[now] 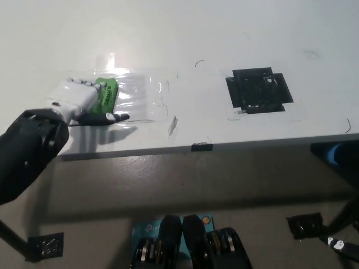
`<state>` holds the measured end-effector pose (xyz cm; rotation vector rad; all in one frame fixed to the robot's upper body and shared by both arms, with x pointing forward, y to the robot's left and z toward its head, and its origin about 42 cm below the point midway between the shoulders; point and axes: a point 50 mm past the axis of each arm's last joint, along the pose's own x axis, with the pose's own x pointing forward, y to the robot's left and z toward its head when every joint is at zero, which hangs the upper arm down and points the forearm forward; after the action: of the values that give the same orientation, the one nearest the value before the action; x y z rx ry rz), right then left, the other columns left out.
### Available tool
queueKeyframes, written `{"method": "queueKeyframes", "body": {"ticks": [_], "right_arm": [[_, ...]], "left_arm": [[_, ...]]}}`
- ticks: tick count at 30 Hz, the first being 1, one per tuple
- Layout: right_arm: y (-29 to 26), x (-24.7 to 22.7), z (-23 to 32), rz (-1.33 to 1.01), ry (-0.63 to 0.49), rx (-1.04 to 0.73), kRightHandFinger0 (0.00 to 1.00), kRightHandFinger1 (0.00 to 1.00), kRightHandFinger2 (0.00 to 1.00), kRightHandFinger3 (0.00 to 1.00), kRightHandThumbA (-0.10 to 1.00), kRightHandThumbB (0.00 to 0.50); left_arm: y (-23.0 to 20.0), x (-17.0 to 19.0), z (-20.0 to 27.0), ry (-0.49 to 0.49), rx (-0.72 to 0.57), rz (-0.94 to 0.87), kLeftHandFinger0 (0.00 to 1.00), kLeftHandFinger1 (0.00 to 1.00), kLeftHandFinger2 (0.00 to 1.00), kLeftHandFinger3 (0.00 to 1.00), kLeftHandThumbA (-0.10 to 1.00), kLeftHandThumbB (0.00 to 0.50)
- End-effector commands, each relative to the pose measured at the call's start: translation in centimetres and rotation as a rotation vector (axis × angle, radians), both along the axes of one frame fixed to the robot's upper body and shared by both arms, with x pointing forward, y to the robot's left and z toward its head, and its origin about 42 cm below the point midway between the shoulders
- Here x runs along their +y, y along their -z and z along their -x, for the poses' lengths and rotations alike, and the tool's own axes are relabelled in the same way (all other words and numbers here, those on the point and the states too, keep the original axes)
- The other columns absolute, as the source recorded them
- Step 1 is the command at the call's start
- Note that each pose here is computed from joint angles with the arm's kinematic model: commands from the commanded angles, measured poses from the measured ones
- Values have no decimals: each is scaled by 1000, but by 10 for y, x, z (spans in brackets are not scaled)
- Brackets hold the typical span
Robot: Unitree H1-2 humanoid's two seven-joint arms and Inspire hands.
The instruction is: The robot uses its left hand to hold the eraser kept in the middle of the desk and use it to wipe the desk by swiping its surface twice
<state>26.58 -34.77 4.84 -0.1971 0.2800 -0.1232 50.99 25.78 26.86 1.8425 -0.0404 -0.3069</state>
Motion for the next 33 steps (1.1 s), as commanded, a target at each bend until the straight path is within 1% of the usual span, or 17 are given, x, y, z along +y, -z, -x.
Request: {"method": "queueKeyframes", "body": {"ticks": [1,3,4,7,8,10,12,16,17,18,19,21,22,25,27,29,33], "right_arm": [[-14,-13,3,10,9,-50,1000,1000,1000,1000,1000,484],[-16,-14,4,20,8,-45,1000,1000,1000,1000,1000,479],[-16,-15,4,15,3,-52,1000,1000,1000,1000,1000,499],[-15,-16,5,15,3,-49,1000,1000,1000,1000,1000,500],[-15,-16,6,18,4,-46,1000,1000,1000,1000,1000,500],[-14,-15,8,29,6,-37,1000,1000,1000,1000,1000,481],[-14,-16,8,31,-1,-43,1000,1000,1000,1000,1000,498],[-13,-13,9,22,-5,-41,1000,1000,1000,1000,1000,496],[-13,-13,9,19,-2,-44,1000,1000,1000,1000,1000,496],[-12,-13,10,24,0,-39,1000,1000,1000,1000,1000,497],[-11,-12,10,34,-5,-38,1000,1000,1000,1000,1000,499],[-9,-9,9,28,-7,-41,1000,1000,1000,1000,1000,500],[-9,-9,9,26,-7,-41,1000,1000,1000,1000,1000,500],[-8,-6,9,5,4,-40,1000,1000,1000,1000,1000,500],[-8,-6,10,-3,7,-43,1000,1000,1000,1000,1000,500],[-9,-4,10,5,10,-43,1000,1000,1000,1000,1000,500],[-7,-2,10,12,12,-44,1000,1000,1000,1000,1000,500]], "left_arm": [[-152,-20,-23,158,-509,-369,1000,1000,1000,1000,1000,385],[-167,-26,-24,178,-550,-374,1000,1000,1000,1000,1000,368],[-174,-30,-23,182,-558,-372,1000,1000,1000,1000,1000,357],[-185,-39,-21,190,-565,-359,1000,1000,1000,1000,1000,364],[-187,-42,-20,193,-569,-350,1000,1000,1000,1000,1000,378],[-182,-46,-19,219,-601,-308,1000,1000,1000,1000,1000,388],[-169,-49,-19,219,-600,-300,1000,1000,1000,1000,1000,387],[-133,-48,-21,173,-533,-224,1000,1000,1000,1000,1000,419],[-129,-49,-22,162,-523,-217,1000,1000,1000,1000,1000,422],[-111,-47,-23,153,-492,-156,1000,1000,1000,1000,1000,414],[-99,-46,-25,156,-495,-153,1000,1000,1000,1000,1000,412],[-83,-44,-28,125,-475,-142,1000,1000,1000,1000,1000,445],[-82,-44,-28,124,-475,-142,1000,1000,1000,1000,1000,446],[-55,-44,-31,72,-394,-88,1000,1000,1000,1000,1000,437],[-49,-43,-33,85,-414,-71,1000,1000,1000,1000,1000,426],[-35,-42,-34,75,-399,-59,1000,1000,1000,1000,1000,429],[-27,-40,-36,69,-380,-53,1000,1000,1000,1000,1000,428]]}}
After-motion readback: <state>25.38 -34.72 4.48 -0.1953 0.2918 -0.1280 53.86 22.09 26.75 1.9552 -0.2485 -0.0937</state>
